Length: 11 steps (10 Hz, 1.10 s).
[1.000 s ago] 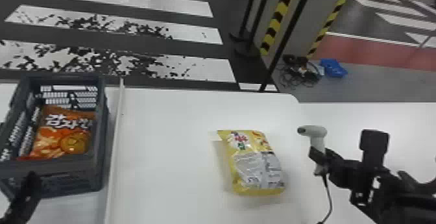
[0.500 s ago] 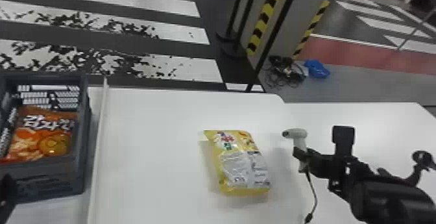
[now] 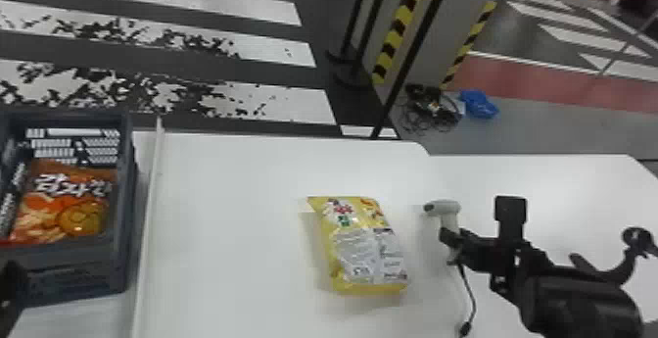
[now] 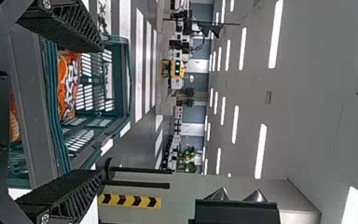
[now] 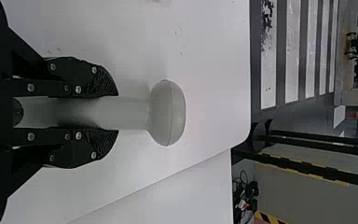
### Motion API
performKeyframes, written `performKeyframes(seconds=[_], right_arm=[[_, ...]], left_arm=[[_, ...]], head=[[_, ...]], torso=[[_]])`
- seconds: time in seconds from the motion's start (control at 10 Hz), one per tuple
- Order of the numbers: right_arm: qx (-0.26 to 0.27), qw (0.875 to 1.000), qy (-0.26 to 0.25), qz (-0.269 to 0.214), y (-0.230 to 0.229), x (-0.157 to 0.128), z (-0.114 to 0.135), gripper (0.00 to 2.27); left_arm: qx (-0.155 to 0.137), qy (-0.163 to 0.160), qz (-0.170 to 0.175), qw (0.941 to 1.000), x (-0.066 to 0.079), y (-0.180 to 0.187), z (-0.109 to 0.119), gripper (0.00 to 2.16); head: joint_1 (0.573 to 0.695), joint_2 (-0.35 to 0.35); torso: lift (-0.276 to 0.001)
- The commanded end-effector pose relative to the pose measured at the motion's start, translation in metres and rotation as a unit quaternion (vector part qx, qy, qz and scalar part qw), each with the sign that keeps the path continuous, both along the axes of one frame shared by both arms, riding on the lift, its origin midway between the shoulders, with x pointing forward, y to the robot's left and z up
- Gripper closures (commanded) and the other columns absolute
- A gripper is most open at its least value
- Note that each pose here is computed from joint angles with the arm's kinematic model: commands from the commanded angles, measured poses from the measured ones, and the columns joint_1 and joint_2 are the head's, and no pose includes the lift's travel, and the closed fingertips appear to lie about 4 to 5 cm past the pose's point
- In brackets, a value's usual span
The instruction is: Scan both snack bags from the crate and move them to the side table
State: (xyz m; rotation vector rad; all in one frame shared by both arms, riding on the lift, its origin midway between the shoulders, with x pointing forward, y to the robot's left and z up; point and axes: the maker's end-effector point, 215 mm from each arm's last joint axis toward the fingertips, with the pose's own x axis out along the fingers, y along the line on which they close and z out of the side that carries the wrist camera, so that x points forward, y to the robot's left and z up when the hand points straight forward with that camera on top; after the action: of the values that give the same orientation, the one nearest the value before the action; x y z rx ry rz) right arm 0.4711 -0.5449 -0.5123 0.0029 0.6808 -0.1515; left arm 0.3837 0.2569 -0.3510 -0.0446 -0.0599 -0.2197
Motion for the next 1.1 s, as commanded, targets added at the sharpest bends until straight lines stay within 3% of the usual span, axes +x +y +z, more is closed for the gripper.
performKeyframes(seconds=[0.0,0.3,0.6,0.7,1.0], right_arm=[[0.000,1.000,0.003,0.001,0.0007,-0.0010,-0.0045,2.22],[0.000,1.000,0.005,0.002,0.0018,-0.0008,-0.0075,2.21],[-0.001,1.000,0.004,0.004,0.0040,-0.0013,-0.0115,2.01],[-0.001,1.000,0.000,0.005,0.0060,0.0001,-0.0111,1.83],[-0.001,1.000,-0.006,0.004,0.0065,0.0003,-0.0102,0.56]], left_arm=[[0.000,-0.001,0.000,1.0000,0.0005,0.0000,0.0006,0.07],[0.001,-0.001,-0.001,1.0000,0.0001,-0.0002,0.0008,0.07],[0.000,-0.003,-0.002,1.0000,-0.0004,-0.0009,0.0027,0.07],[0.000,-0.002,-0.001,1.0000,-0.0001,-0.0009,0.0025,0.07],[0.000,-0.003,-0.002,1.0000,-0.0011,-0.0011,0.0031,0.07]], head=[[0.695,-0.350],[0.695,-0.350],[0.695,-0.350],[0.695,-0.350],[0.695,-0.350]], torso=[[-0.099],[-0.099],[-0.099],[-0.099],[-0.099]])
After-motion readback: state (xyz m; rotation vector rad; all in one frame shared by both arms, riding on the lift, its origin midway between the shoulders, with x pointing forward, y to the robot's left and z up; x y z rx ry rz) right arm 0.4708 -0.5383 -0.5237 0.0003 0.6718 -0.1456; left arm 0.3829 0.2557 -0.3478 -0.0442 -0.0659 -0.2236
